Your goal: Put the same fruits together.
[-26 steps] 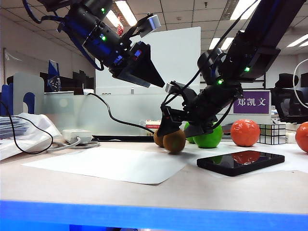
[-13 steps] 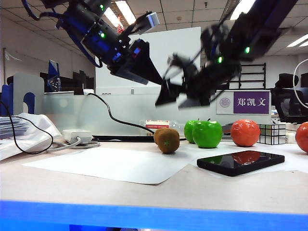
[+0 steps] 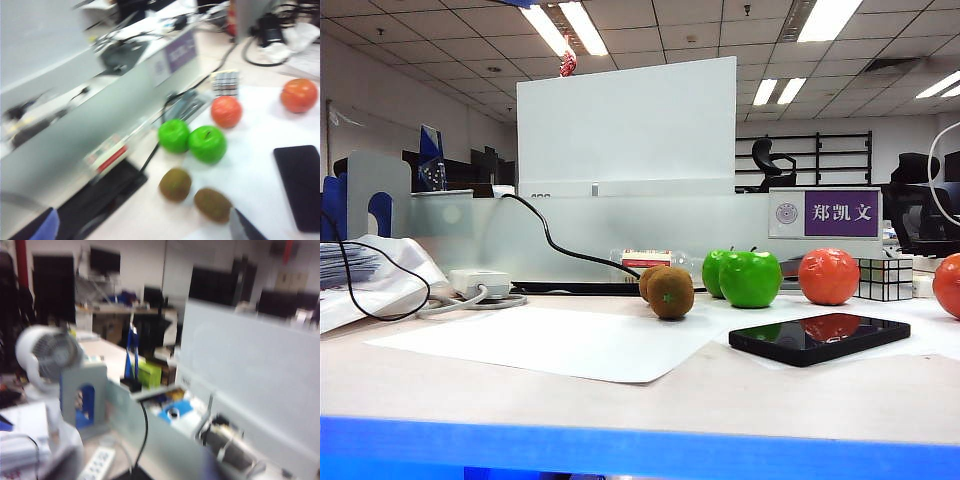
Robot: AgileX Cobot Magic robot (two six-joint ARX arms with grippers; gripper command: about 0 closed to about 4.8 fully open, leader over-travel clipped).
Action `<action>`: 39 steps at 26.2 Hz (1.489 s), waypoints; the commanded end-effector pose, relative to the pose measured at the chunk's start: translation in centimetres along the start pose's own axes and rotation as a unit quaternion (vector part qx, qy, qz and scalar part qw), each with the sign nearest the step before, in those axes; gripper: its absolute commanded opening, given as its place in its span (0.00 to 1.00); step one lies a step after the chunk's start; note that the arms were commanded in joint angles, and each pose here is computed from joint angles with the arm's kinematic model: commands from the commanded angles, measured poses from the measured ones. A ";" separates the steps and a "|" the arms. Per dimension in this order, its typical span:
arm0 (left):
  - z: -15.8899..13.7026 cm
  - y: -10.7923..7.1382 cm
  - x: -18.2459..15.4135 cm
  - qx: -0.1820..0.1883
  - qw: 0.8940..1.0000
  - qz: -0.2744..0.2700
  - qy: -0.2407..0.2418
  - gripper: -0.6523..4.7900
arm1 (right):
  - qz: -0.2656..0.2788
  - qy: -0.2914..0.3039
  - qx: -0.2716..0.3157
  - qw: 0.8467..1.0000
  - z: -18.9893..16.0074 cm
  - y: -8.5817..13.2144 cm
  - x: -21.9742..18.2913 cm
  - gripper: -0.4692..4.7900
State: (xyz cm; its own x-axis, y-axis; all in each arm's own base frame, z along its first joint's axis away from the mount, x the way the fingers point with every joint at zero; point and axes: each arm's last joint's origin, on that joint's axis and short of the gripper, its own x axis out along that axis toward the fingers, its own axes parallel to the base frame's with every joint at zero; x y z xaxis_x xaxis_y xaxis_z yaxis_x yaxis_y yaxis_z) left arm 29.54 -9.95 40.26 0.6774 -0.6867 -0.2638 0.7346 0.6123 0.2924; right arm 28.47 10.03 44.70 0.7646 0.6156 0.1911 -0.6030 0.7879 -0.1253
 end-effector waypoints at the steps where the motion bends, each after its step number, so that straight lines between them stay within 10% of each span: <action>1: 0.0 0.5 -3.2 -0.032 0.999 0.023 0.022 0.67 | -0.013 0.018 0.003 1.000 2.6 0.7 -3.5 0.09; 14: 2.9 -4.0 -13.9 -0.020 0.995 0.090 -0.047 0.11 | -0.079 0.017 0.015 0.997 8.1 5.5 -17.1 0.08; 25: 3.5 -9.5 -21.8 -0.026 0.980 0.177 -0.091 0.11 | -0.117 -0.019 0.033 0.992 7.8 9.0 -26.3 0.08; 31: 0.8 -14.0 -26.7 -0.014 0.937 0.318 -0.142 0.11 | -0.141 -0.019 0.049 0.989 4.0 11.0 -31.1 0.08; 39: -4.3 -16.4 -26.0 -0.100 0.924 0.283 -0.236 0.11 | -0.219 -0.107 0.065 0.968 0.7 11.9 -34.2 0.08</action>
State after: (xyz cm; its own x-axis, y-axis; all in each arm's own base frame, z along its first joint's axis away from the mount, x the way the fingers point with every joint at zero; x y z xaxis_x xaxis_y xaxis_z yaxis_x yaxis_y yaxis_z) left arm -0.08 -0.44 38.71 0.9068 -0.2952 0.3009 0.2738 0.9552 0.1122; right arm -5.00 -1.61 37.25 0.8951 0.2256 0.3845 -0.2897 0.9499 0.1170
